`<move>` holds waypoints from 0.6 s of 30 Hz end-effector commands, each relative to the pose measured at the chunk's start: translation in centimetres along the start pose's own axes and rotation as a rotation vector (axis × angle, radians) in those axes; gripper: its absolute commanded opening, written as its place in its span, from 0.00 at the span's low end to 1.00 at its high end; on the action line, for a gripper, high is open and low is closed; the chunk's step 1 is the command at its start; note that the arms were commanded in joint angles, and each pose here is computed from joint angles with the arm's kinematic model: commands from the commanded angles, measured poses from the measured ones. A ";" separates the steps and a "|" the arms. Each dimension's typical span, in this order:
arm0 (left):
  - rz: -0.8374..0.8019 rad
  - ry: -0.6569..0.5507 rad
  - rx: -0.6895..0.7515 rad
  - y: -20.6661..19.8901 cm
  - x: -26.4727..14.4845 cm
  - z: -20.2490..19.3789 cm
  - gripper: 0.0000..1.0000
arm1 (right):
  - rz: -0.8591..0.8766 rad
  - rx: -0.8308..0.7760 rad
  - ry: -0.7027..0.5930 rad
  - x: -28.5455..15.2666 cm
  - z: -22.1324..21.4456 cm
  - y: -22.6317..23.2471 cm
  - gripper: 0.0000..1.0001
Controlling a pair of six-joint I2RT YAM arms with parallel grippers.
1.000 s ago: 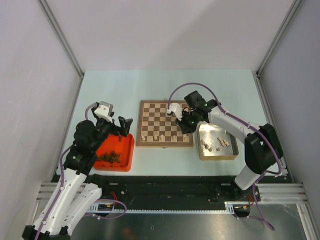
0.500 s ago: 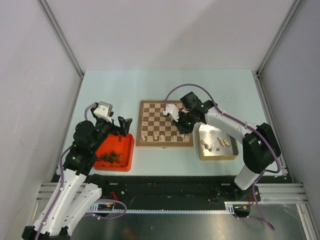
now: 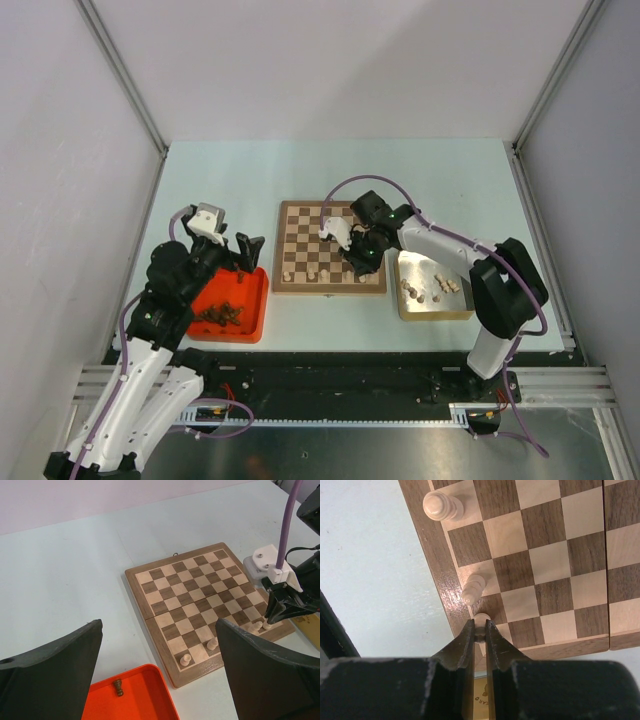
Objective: Set up the chess pieces on the board
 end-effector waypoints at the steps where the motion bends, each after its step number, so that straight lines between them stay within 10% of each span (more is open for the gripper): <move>1: 0.007 -0.027 0.039 0.2 0.0 0.4 1.00 | -0.025 -0.009 -0.036 -0.1 1.3 -0.2 0.09; 18: 0.009 -0.020 0.038 0.2 0.1 0.3 1.00 | -0.048 0.003 -0.061 0.1 1.8 -0.4 0.15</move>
Point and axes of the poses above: each gripper's point midway between its finger pads, its own x axis out along the fingers, its own y axis along the line the jaws close on, z = x × y, the point moved 10 cm from there along -x, back along the fingers, and after that the axes turned 10 degrees about x, right-handed, at the moved point
